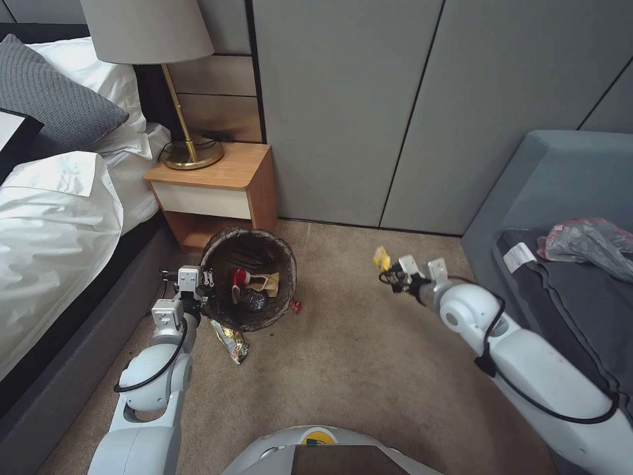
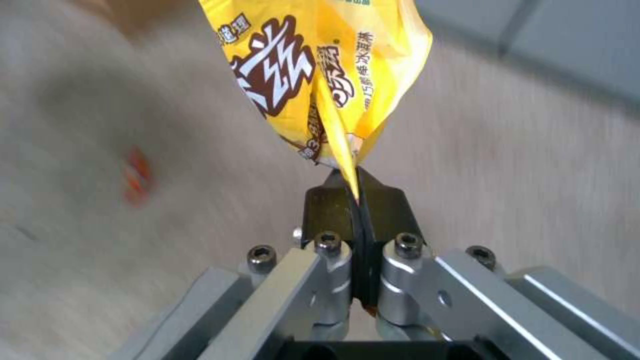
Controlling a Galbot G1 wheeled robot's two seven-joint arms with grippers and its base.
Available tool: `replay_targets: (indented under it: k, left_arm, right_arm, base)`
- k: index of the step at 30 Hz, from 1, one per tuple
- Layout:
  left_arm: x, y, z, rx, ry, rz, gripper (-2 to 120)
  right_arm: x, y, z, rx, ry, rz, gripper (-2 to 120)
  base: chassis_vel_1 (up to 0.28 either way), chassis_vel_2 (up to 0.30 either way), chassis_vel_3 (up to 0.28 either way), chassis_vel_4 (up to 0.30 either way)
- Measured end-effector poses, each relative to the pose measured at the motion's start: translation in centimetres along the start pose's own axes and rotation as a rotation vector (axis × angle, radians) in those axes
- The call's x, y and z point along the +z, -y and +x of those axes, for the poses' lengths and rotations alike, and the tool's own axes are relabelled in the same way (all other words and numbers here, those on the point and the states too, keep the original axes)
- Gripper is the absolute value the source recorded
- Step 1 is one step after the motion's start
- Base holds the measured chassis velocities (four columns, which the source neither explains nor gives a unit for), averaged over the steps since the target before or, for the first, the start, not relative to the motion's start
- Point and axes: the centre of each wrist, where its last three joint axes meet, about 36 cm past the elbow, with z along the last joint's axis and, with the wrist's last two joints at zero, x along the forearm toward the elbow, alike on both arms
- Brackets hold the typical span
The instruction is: Pick up the trash bin, then pick up the garbage from the floor and place it into the trash bin.
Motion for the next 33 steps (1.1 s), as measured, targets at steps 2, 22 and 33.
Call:
replay_targets:
  k: [2, 22, 33]
  left_arm:
    - [0.0, 0.0, 0.0, 0.001, 0.0, 0.0, 2]
    - [0.2, 0.6, -0.5, 0.005, -0.002, 0.006, 2]
    - [0.4, 0.2, -0.7, -0.012, 0.0, 0.01, 2]
  right_arm:
    - [-2.2, -0.8, 1.5, -0.04, 0.064, 0.017, 0]
    - [-17.4, -11.9, 8.2, -0.564, 0.367, 0.245, 0]
    - [-16.6, -18.3, 5.8, -0.698, 0.233, 0.279, 0]
  base:
    - [0.0, 0.0, 0.0, 0.0]
    - [0.0, 0.0, 0.0, 0.0]
    - [0.0, 0.0, 0.0, 0.0]
